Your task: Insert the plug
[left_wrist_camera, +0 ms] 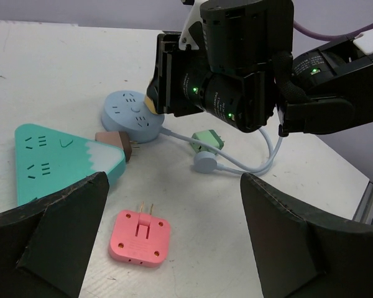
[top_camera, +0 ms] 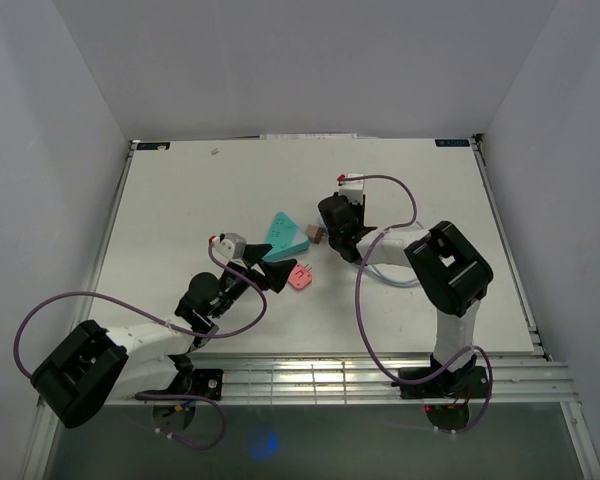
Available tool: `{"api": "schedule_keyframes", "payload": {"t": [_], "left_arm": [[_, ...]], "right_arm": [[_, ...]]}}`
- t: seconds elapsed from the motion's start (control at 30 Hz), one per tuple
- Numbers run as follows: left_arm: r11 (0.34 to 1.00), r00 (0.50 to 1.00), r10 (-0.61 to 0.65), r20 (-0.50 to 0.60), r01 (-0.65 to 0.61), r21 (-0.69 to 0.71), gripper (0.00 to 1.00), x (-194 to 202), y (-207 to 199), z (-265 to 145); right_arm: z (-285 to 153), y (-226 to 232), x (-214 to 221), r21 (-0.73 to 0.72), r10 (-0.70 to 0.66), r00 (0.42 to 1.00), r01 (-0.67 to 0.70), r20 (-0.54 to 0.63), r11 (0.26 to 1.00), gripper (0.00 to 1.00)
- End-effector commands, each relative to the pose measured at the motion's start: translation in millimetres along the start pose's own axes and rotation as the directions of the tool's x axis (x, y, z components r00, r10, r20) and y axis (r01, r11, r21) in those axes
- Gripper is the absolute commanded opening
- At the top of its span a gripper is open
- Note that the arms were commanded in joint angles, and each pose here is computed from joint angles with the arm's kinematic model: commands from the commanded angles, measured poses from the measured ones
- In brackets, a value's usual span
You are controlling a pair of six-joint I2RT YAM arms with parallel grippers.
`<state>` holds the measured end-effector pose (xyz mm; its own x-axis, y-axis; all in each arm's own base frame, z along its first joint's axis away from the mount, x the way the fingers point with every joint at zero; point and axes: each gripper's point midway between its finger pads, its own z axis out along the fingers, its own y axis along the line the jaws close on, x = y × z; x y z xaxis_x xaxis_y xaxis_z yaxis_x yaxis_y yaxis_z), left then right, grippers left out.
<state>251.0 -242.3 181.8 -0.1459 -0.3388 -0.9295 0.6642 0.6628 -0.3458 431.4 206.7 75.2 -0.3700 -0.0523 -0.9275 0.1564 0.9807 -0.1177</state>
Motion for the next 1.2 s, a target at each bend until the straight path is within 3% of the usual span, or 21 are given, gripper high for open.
{"api": "schedule_keyframes", "payload": {"t": [0.0,0.27,0.43,0.73,0.97,1.17], "left_arm": [[1.000,1.000,0.007,0.021,-0.008,0.010,0.98,-5.4,-2.1,-1.6],[1.000,1.000,0.008,0.015,-0.008,0.011,0.98,-3.9,-1.7,0.0],[1.000,1.000,0.007,0.014,-0.007,0.013,0.98,-3.7,-2.2,0.0],[1.000,1.000,0.007,0.018,-0.008,0.014,0.98,-4.8,-2.7,-0.8],[1.000,1.000,0.008,0.020,-0.008,0.013,0.98,-5.6,-2.4,-0.9],[1.000,1.000,0.009,0.017,-0.009,0.012,0.98,-5.2,-2.2,-0.4]], "right_arm": [[-8.9,-21.3,69.1,0.042,-0.160,0.973,0.170,-0.168,0.985,0.08],[-11.0,-24.3,92.6,0.117,-0.206,0.958,0.232,-0.199,0.966,0.08],[-16.3,-37.1,108.0,0.238,-0.252,0.939,0.307,-0.235,0.921,0.08],[-18.3,-36.0,135.5,0.286,-0.202,0.943,0.277,-0.266,0.917,0.08],[-22.1,-30.5,128.6,0.256,-0.183,0.946,0.253,-0.267,0.933,0.08],[-25.6,-14.0,100.8,0.119,-0.167,0.965,0.193,-0.201,0.974,0.08]]}}
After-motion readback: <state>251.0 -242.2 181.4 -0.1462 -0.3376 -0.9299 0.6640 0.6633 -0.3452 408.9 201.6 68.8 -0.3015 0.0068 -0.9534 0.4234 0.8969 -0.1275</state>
